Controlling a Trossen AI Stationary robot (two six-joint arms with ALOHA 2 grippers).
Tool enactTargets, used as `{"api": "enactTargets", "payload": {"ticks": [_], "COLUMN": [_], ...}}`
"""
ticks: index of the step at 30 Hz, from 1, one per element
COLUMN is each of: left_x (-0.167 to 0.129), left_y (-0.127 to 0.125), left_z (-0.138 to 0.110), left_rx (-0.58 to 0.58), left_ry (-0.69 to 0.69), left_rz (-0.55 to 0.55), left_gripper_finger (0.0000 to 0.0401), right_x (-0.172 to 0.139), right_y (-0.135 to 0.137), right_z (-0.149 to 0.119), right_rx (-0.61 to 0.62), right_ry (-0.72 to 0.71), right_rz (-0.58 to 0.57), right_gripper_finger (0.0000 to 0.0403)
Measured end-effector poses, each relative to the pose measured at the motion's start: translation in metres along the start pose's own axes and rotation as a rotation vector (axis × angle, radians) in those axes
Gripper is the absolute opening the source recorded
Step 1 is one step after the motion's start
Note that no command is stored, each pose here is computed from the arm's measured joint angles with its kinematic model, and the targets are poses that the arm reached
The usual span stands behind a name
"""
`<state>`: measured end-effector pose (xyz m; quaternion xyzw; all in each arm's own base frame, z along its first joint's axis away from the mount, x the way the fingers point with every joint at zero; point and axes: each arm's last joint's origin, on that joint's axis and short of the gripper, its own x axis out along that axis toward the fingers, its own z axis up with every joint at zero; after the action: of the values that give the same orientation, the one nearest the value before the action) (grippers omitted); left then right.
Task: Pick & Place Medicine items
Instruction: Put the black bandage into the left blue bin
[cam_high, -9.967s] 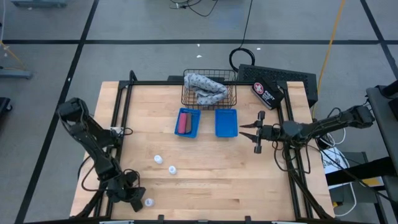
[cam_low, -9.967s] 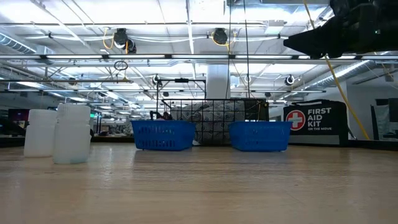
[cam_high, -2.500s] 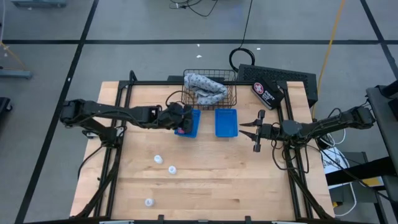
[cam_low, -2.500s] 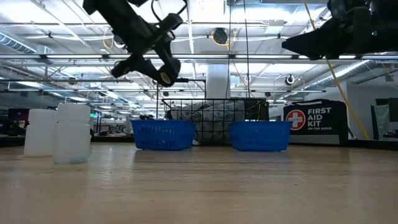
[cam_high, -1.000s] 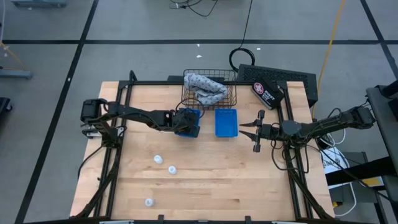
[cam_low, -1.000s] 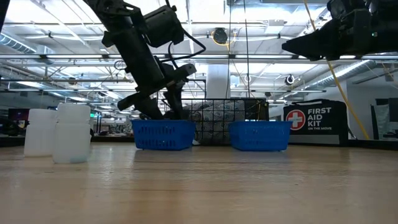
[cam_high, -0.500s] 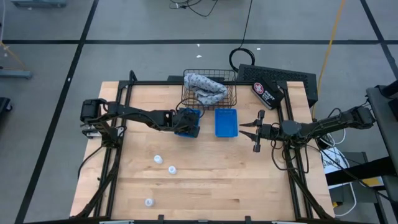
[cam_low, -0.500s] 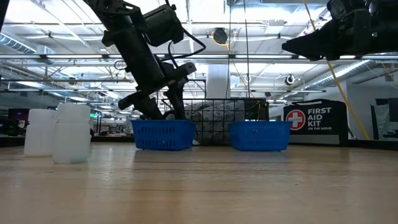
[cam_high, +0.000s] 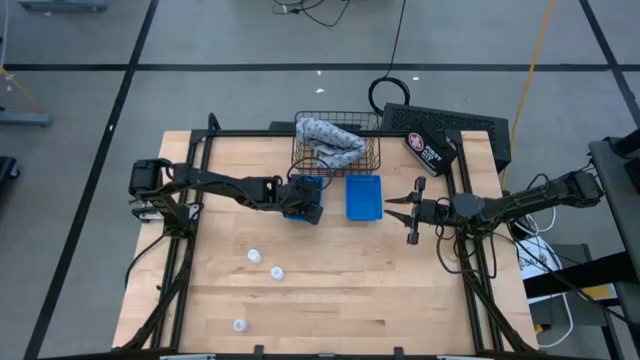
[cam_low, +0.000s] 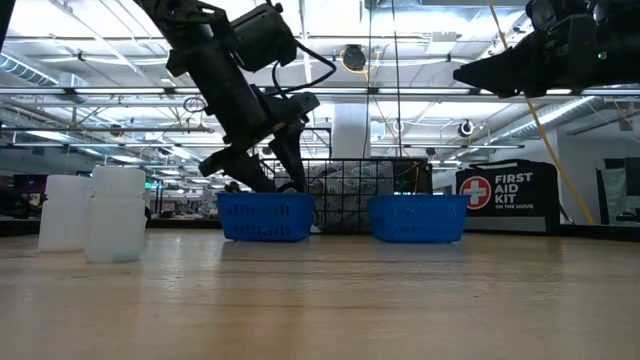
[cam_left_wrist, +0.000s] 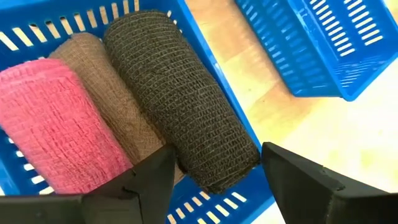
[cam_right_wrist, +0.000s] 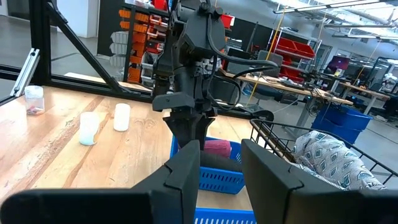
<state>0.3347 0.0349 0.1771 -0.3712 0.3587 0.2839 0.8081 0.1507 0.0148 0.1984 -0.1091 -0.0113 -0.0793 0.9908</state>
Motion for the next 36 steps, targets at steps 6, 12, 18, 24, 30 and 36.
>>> {"api": "enactTargets", "payload": {"ticks": [6, 12, 18, 24, 30, 36], "left_x": [0.0, -0.002, -0.008, -0.013, -0.014, -0.014], "left_y": [0.0, 0.001, 0.005, 0.008, 0.007, 0.007], "left_z": [0.0, 0.003, 0.011, 0.017, 0.019, 0.022], "left_rx": [0.068, 0.109, 0.162, 0.148, 0.149, 0.151], "left_ry": [0.002, 0.011, 0.057, 0.066, 0.042, 0.009], "left_rz": [0.002, -0.016, -0.096, -0.124, -0.126, -0.119], "left_gripper_finger": [0.0246, 0.0246, 0.0246, 0.0246, 0.0246, 0.0235], "right_x": [0.0, 0.0, 0.0, 0.0, 0.0, 0.0], "right_y": [0.0, 0.0, 0.0, 0.0, 0.0, 0.0], "right_z": [0.0, 0.0, 0.0, -0.001, -0.001, -0.001], "right_rx": [0.0, 0.0, -0.001, -0.002, -0.003, -0.004], "right_ry": [0.0, 0.0, 0.003, 0.007, 0.009, 0.011], "right_rz": [0.0, 0.0, 0.001, 0.001, 0.001, 0.0], "right_gripper_finger": [0.0105, 0.0105, 0.0105, 0.0105, 0.0105, 0.0105]}}
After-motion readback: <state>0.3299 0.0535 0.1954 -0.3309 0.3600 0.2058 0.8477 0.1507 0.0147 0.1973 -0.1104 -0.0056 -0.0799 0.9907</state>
